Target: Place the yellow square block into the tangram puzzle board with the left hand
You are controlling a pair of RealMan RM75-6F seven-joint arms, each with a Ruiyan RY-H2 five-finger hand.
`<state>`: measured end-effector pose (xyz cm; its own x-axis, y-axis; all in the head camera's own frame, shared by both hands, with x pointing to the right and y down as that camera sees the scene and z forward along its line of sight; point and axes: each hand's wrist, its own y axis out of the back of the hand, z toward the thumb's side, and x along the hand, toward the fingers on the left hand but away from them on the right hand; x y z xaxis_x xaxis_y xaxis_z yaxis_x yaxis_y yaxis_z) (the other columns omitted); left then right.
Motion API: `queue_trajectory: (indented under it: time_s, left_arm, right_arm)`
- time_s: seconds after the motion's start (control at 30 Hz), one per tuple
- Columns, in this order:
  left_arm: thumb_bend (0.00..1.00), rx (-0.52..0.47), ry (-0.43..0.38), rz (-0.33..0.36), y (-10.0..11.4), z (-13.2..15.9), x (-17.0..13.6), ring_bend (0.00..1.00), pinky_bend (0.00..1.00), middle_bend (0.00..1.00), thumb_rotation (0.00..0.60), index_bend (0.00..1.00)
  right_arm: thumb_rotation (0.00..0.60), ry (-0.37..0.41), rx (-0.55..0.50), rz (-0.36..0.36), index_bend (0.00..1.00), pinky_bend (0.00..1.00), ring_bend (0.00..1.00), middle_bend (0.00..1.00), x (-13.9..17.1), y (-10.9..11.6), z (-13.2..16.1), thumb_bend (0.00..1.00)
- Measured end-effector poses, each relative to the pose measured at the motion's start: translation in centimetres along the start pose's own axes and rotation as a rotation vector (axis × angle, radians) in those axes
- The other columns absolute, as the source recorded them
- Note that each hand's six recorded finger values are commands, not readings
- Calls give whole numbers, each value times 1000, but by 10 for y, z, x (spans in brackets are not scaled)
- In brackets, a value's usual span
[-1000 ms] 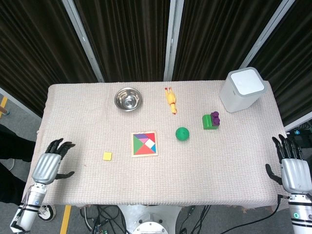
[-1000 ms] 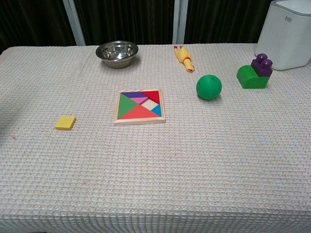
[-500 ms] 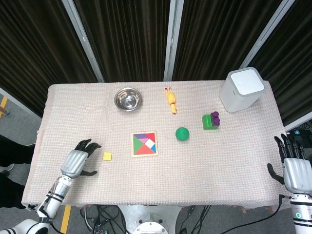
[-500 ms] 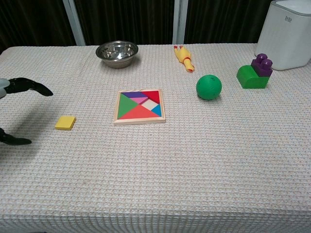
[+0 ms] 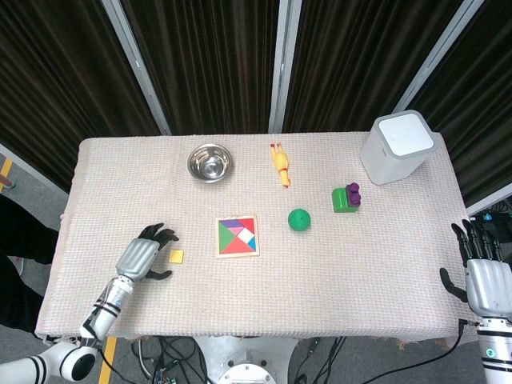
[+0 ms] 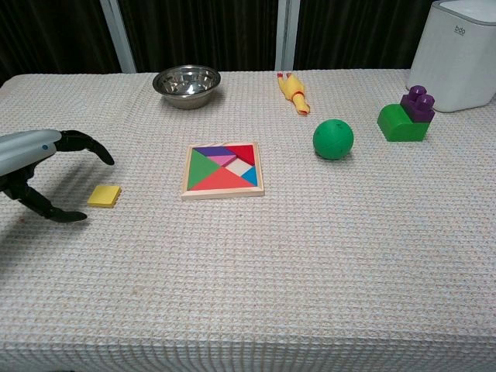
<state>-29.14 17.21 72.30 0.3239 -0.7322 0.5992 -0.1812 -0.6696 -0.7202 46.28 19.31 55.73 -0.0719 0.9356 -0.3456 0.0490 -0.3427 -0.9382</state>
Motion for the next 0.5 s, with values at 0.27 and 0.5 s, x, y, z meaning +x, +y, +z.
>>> queue_trajectory:
  time_s: [0.27,0.5]
  left_arm:
    - [202,-14,32,-12,-5,-8,5,35,102,174,600,296]
    - [251,-34,29,-30,-10,-8,7,35,102,175,600,316]
  right_arm:
    - [600,-3,-1,10,0,0,0,0,0,-3,-2,268]
    - [600,-13,-1,20,0,0,0,0,0,-5,-4,268]
